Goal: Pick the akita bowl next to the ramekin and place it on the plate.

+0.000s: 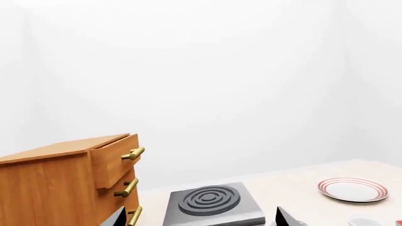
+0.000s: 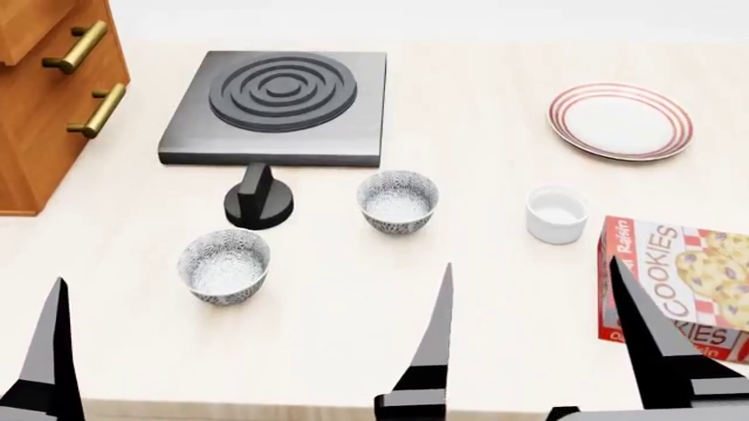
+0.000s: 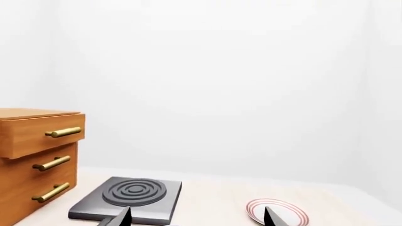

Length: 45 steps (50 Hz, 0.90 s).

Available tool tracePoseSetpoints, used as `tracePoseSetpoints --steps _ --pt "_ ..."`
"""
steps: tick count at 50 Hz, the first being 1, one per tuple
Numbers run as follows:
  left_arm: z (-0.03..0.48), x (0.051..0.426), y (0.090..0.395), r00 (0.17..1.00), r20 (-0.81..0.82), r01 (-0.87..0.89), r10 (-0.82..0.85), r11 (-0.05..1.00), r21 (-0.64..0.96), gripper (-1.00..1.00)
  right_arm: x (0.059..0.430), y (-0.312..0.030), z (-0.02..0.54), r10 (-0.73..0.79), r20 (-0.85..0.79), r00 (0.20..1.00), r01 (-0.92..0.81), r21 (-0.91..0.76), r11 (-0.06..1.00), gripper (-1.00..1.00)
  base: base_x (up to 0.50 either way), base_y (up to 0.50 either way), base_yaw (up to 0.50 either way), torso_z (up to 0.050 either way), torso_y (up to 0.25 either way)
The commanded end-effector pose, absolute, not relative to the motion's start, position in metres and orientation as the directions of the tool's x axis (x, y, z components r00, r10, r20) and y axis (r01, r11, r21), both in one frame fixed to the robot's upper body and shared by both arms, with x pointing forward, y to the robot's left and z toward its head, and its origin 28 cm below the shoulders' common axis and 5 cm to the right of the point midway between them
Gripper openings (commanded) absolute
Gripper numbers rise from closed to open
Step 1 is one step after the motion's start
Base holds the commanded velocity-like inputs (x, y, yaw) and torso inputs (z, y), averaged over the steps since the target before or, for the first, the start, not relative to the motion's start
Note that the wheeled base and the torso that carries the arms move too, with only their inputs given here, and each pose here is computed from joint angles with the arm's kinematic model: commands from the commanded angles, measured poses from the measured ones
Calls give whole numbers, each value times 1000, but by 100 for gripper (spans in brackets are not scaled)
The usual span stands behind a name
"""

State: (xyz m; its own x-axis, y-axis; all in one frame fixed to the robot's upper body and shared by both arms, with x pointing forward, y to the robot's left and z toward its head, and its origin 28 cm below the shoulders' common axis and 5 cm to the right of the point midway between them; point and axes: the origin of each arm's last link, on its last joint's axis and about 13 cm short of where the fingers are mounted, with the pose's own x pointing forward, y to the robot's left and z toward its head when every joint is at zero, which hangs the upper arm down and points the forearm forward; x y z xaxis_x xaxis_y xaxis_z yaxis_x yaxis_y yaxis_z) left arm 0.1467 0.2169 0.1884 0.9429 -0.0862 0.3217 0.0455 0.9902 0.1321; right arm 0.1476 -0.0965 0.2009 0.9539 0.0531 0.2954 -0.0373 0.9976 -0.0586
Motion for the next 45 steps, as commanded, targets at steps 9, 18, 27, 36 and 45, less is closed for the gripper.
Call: tracePoseSetpoints --steps 9,18,27,36,45 --pt "188 147 217 945 318 41 -82 990 133 100 146 -97 202 53 302 952 -41 -46 998 100 83 0 0 0 0" --pt "188 147 217 945 318 39 -79 991 132 100 146 -97 202 52 302 952 -41 -44 998 100 83 0 0 0 0" --pt "188 147 217 945 317 40 -80 990 132 100 146 -98 202 52 298 953 -42 -42 998 100 93 0 0 0 0" --pt "188 148 218 946 316 37 -77 991 132 100 147 -97 202 55 297 953 -45 -40 998 100 152 0 0 0 0" --pt "189 147 217 945 318 35 -76 991 131 100 146 -97 203 57 298 953 -46 -42 998 100 185 0 0 0 0"
